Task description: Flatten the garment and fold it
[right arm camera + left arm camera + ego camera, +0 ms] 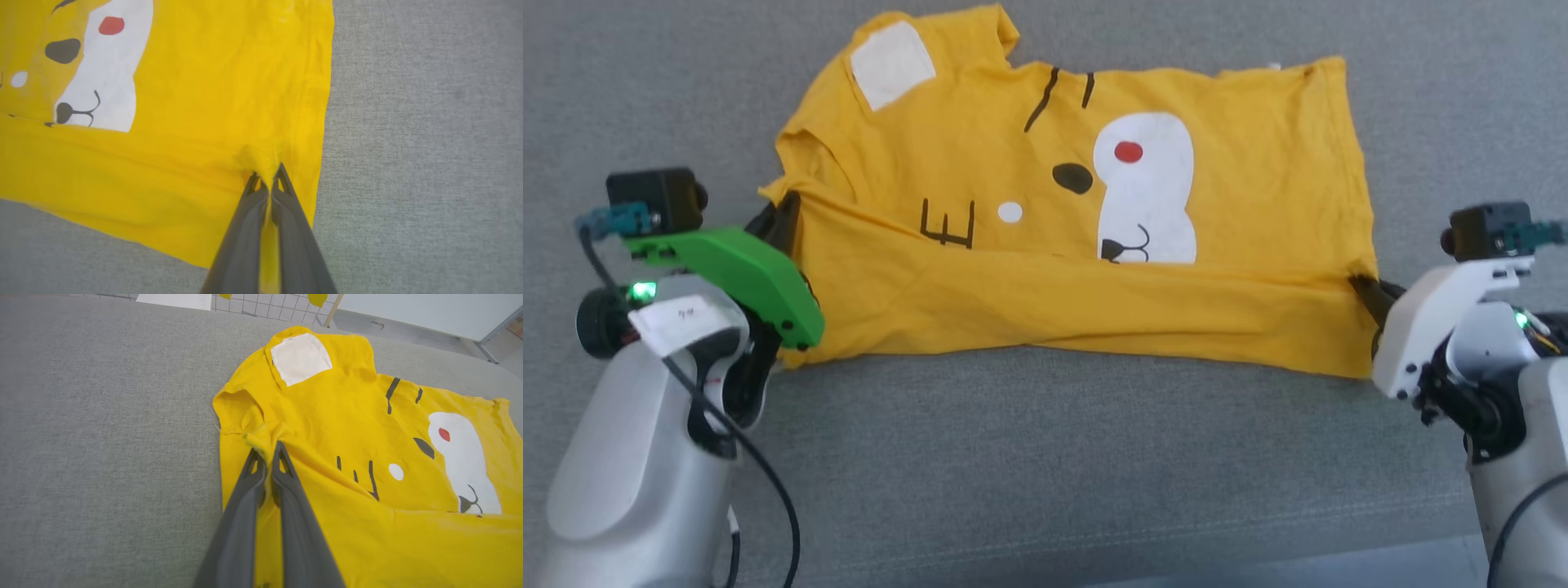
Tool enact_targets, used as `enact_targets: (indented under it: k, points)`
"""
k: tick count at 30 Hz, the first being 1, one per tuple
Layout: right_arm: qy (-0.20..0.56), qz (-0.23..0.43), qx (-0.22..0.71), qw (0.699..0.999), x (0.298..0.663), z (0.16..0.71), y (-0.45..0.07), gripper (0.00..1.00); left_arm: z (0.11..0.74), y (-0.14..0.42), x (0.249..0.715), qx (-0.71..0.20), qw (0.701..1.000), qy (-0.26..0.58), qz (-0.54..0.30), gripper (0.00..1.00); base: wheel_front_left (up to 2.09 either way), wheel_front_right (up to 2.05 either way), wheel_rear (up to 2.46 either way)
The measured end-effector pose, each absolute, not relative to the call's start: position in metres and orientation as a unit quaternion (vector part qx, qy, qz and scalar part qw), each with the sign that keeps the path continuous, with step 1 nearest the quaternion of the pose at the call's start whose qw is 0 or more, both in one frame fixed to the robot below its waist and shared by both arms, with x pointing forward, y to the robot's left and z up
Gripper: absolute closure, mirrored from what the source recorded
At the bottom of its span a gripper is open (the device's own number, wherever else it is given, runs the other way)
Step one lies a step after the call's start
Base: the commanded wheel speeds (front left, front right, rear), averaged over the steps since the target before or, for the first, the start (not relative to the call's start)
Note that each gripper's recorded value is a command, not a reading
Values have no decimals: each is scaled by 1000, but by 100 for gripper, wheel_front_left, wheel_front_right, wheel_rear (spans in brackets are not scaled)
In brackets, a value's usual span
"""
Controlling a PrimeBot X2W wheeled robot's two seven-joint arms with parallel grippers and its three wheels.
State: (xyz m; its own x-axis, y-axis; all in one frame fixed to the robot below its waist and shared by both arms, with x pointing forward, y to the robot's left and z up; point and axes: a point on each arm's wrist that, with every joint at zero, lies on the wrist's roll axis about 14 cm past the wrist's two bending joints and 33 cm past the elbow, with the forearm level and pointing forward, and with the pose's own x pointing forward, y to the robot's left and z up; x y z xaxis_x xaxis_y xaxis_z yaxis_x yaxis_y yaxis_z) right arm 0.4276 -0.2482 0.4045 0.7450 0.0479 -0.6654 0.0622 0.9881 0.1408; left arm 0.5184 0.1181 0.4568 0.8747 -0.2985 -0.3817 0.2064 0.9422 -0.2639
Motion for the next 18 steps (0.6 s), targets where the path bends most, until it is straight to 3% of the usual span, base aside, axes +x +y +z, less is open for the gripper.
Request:
enact_targets:
  k: [10,14,15,16,17,18]
  points:
    - [429,-3,61,901,447,366,-248,100,384,116,537,-82,946,285,-132,100,0,0,0]
    - [436,0,56,898,452,362,-248,100,380,114,544,-83,948,277,-136,100,0,0,0]
    - [436,0,55,898,452,362,-248,63,382,113,545,-84,949,271,-137,94,0,0,0]
    - [435,2,54,899,452,363,-248,0,383,113,546,-84,950,268,-138,65,0,0,0]
    - [434,2,53,900,451,365,-248,0,387,111,546,-83,951,260,-143,10,0,0,0]
    - [429,0,58,902,451,368,-249,0,391,111,547,-85,953,251,-143,0,0,0,0]
